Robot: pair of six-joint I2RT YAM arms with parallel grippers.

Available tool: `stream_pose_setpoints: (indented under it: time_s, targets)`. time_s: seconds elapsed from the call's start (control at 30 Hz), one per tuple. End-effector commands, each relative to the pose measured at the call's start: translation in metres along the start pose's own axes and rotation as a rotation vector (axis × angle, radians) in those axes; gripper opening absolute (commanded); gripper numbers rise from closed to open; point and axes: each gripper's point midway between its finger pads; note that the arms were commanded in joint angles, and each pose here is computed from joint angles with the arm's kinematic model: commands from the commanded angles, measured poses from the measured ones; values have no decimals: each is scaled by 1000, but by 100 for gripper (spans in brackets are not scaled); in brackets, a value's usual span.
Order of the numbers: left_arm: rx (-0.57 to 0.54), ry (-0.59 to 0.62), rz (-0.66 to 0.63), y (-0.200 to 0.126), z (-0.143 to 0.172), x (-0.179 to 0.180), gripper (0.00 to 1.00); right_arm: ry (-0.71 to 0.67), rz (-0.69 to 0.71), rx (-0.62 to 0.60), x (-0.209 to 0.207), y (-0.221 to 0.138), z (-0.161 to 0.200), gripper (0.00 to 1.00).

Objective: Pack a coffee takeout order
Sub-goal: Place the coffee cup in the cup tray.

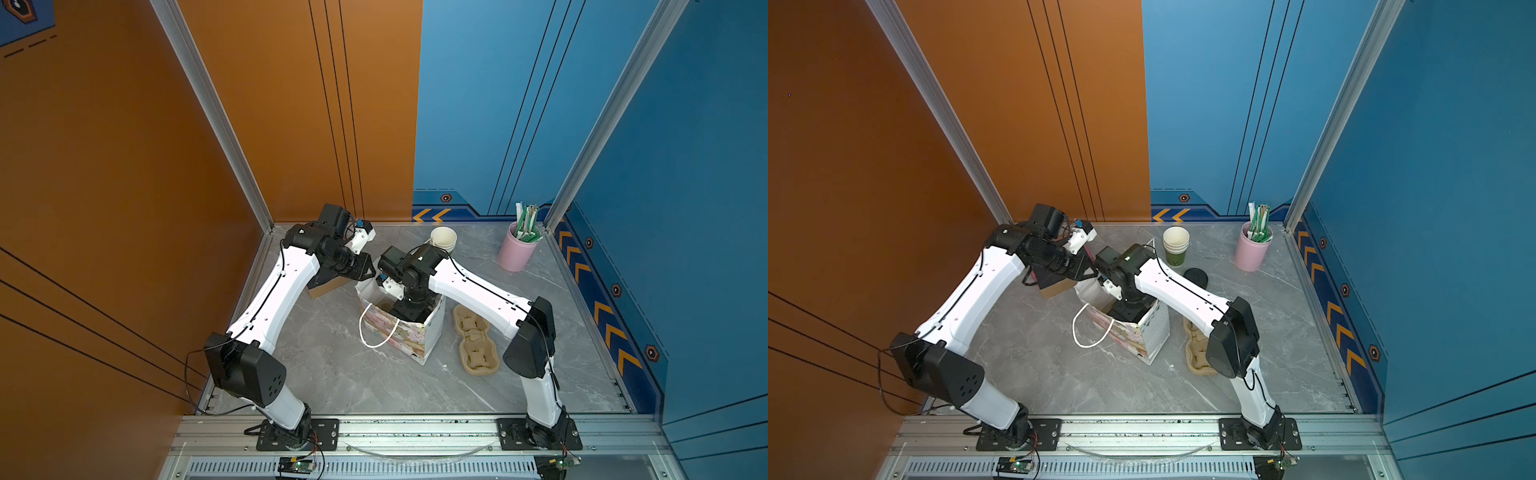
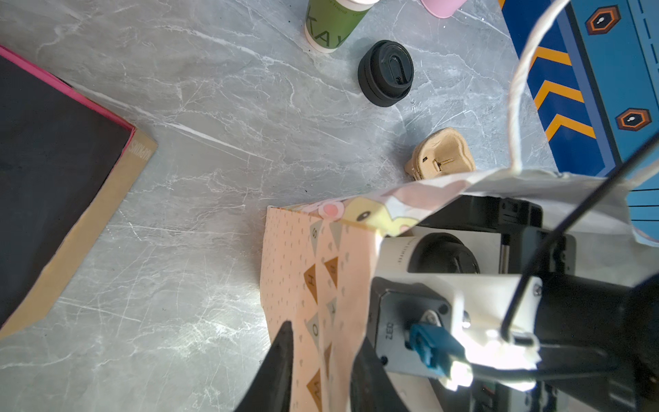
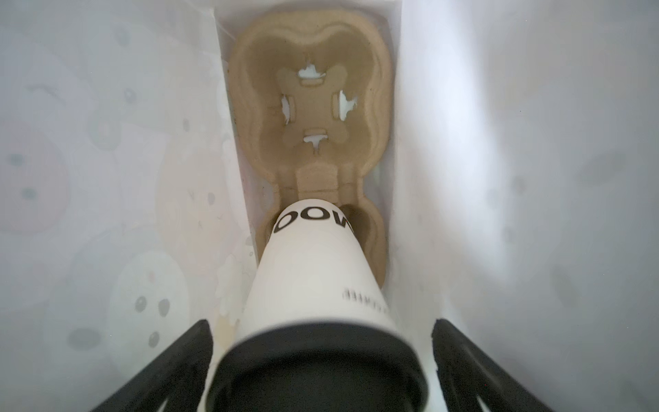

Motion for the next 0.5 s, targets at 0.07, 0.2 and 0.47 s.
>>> stream_pose_setpoints:
  time_s: [0.07,0.2,0.47]
  targets:
    - [10,9,1,1,-2,-4,25,-1,-12,-74,0,-25,-6,99]
    - [7,10,-1,0,-4,-5,18,2,-13,-79,-1,-27,-8,100]
    - [15,28,-34,2,-3,-6,1,7,-20,-79,-2,-26,-9,100]
Point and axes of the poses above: each gripper's point midway between its finger pads, its own y axis out along the fingers, its own x axis along the line the jaws close on, z = x × y, and after that the axes turned 3 degrees about y, right-handed
